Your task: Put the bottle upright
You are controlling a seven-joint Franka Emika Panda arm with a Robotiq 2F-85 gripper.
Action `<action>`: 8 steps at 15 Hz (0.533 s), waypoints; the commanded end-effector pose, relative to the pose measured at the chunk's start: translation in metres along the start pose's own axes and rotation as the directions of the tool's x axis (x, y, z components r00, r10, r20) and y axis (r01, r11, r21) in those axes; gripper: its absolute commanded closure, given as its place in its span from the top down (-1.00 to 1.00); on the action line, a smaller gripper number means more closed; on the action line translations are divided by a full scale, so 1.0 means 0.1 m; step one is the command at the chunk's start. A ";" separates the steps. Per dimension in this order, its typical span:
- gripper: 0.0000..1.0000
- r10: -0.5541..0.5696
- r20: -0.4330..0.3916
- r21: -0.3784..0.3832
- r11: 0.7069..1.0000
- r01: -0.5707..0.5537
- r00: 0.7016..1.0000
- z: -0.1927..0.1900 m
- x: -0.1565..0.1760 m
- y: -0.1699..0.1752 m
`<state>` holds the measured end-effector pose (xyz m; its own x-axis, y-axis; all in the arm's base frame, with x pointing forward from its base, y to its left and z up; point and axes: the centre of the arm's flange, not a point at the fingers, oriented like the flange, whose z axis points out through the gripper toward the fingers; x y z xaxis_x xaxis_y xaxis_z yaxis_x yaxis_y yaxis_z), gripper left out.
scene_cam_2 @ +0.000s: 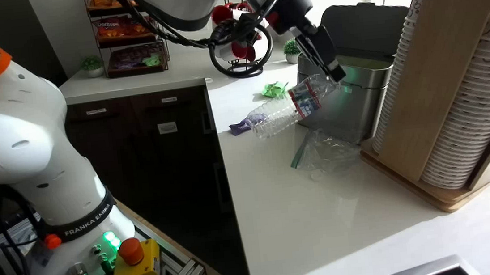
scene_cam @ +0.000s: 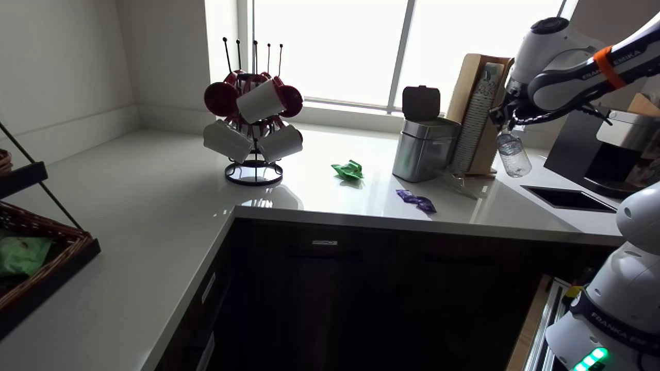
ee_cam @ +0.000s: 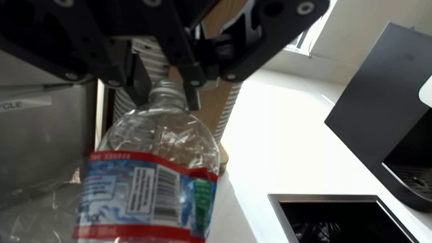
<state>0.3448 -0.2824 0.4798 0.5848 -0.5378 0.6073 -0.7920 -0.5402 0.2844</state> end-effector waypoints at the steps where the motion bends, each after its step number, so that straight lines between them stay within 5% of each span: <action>1: -0.84 0.027 -0.119 0.064 0.998 -0.019 0.993 -0.21 -0.25 -0.06; 8: -0.84 0.121 -0.360 0.310 0.951 -0.004 0.925 -0.40 -0.47 -0.44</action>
<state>0.3475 -0.2249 0.4874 0.4665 -0.3736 0.8018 -0.7177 -0.6897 0.0962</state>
